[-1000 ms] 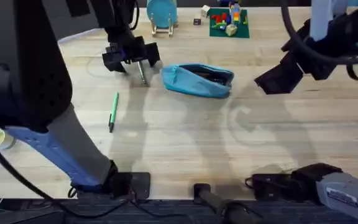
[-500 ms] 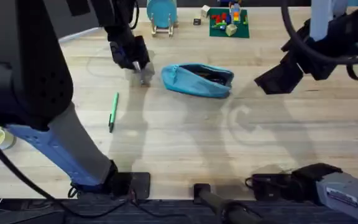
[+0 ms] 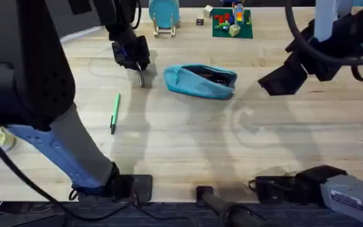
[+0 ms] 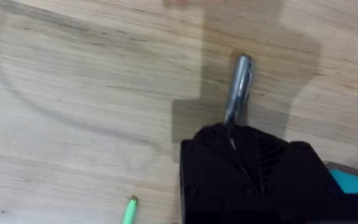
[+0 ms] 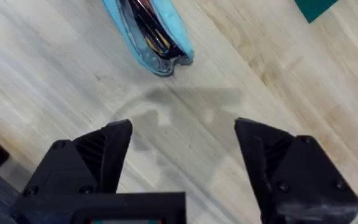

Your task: Unzip the bag, pick up the pens from the table one at a time and place them inside, then zip the bag closed.

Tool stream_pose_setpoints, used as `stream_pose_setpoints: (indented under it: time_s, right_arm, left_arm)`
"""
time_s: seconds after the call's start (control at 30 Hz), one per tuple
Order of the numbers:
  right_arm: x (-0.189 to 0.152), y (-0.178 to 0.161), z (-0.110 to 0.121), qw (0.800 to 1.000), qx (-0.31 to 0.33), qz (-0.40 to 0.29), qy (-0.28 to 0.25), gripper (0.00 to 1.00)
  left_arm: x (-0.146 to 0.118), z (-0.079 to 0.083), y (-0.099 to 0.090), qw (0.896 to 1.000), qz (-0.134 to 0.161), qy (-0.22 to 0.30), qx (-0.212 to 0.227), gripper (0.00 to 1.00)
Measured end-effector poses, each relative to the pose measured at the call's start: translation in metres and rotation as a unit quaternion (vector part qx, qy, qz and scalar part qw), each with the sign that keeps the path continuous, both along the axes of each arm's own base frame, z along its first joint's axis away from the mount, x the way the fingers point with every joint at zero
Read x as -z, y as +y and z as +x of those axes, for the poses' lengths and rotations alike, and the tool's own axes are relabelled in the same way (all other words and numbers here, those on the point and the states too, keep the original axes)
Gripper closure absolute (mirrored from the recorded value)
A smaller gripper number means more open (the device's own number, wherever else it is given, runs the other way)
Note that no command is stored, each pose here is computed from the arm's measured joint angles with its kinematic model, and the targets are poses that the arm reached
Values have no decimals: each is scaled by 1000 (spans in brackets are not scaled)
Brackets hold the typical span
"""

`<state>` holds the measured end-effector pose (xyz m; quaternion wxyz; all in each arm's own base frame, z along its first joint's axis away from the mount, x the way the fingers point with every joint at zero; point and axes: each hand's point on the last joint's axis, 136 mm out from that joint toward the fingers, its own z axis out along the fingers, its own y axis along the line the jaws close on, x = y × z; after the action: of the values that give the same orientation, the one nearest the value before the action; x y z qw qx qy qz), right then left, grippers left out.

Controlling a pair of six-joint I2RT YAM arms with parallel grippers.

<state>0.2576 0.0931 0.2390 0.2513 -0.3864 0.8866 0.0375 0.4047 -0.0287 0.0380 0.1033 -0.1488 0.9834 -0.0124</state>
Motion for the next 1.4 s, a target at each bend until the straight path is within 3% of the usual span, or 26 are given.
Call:
stream_pose_setpoints:
  time_s: [0.17,0.37,0.7,0.97,1.13,1.4]
  right_arm:
    - [0,0,0,1000,0,0,0,4]
    - [0,0,0,1000,0,0,0,4]
    - [0,0,0,1000,0,0,0,4]
    - [0,0,0,1000,0,0,0,3]
    - [0,0,0,1000,0,0,0,3]
    - [0,0,0,1000,0,0,0,3]
  left_arm:
    - [-7,0,0,1000,1,11,3,959]
    - [-34,11,-1,999,7,-3,37,959]
    - [-100,-2,-1,990,28,-26,135,959]
    - [-146,-19,-10,976,18,-73,204,959]
    - [-175,-34,-17,963,12,-105,249,959]
    - [-204,-60,-44,918,-30,-145,367,959]
